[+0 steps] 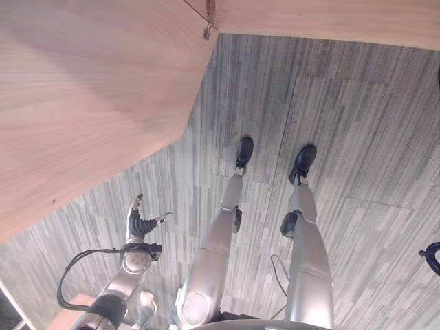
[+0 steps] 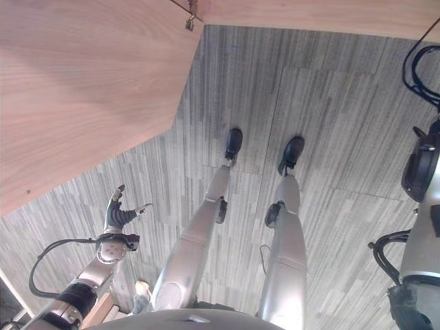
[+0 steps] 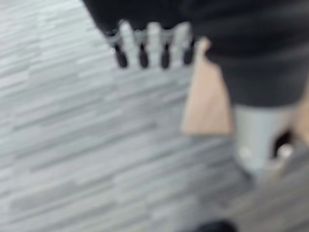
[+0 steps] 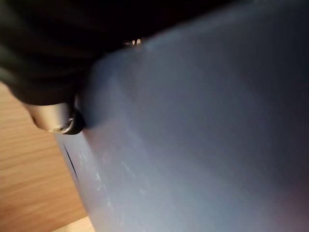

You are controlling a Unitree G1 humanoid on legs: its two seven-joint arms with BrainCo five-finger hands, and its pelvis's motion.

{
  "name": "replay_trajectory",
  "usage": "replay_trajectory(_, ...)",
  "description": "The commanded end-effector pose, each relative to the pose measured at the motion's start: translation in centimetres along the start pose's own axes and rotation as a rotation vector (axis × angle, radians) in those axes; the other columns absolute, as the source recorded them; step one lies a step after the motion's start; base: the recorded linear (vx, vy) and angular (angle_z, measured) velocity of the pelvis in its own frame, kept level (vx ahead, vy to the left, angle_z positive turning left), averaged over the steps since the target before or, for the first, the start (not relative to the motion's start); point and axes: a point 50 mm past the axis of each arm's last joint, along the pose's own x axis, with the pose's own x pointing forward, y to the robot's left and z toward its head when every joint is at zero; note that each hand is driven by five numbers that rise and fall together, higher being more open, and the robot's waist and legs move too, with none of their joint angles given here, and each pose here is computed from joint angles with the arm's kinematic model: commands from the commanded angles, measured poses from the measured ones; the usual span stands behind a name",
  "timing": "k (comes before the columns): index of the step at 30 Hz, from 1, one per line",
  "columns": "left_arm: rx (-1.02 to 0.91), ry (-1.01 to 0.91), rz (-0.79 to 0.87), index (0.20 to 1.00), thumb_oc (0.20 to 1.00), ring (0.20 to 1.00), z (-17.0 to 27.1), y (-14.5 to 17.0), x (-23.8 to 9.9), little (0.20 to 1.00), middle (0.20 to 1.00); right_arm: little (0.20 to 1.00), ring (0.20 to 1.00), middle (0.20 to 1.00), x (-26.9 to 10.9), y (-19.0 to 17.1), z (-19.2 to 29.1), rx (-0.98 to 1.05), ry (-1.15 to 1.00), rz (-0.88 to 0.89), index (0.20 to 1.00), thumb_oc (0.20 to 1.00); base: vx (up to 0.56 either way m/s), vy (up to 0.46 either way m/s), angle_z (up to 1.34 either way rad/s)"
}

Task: Put the empty folder in the office cabinet

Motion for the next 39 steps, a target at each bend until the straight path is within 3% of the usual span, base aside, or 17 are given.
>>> replay_trajectory(1, 0.049, 0.072, 0.039, 1.0, 1.0, 1.0, -2.0, 2.2, -0.8, 1.0, 1.0, 0.2, 0.2, 0.2, 0.1, 2.8, 3.8, -0.096, -0.177, 0.2, 0.2, 0.2, 0.01, -0.04, 0.0)
replay_trajectory(10, 0.056, 0.069, 0.022, 1.0, 1.0, 1.0, -2.0, 2.2, -0.8, 1.0, 1.0, 0.2, 0.2, 0.2, -0.6, 5.2, 4.0, -0.121, -0.183, 0.256, 0.2, 0.2, 0.01, -0.053, 0.01)
replay_trajectory(18, 0.042, 0.083, 0.019, 1.0, 1.0, 1.0, -2.3, 2.2, -1.1, 1.0, 1.0, 0.2, 0.2, 0.2, -1.0, 5.2, 2.6, -0.108, -0.135, 0.292, 0.2, 0.2, 0.0, -0.013, 0.01)
replay_trajectory(26, 0.055, 0.049, 0.023, 1.0, 1.0, 1.0, -1.7, 1.9, -1.0, 1.0, 1.0, 0.2, 0.2, 0.2, -1.9, 5.3, 3.6, 0.232, -0.198, 0.23, 0.2, 0.2, 0.0, 0.004, 0.0)
replay_trajectory(39, 0.107, 0.021, 0.036, 1.0, 1.0, 1.0, -1.4, 2.3, -0.9, 1.0, 1.0, 0.2, 0.2, 0.2, -3.0, 5.8, 2.3, 0.273, -0.182, 0.186, 0.2, 0.2, 0.0, 0.0, 0.0)
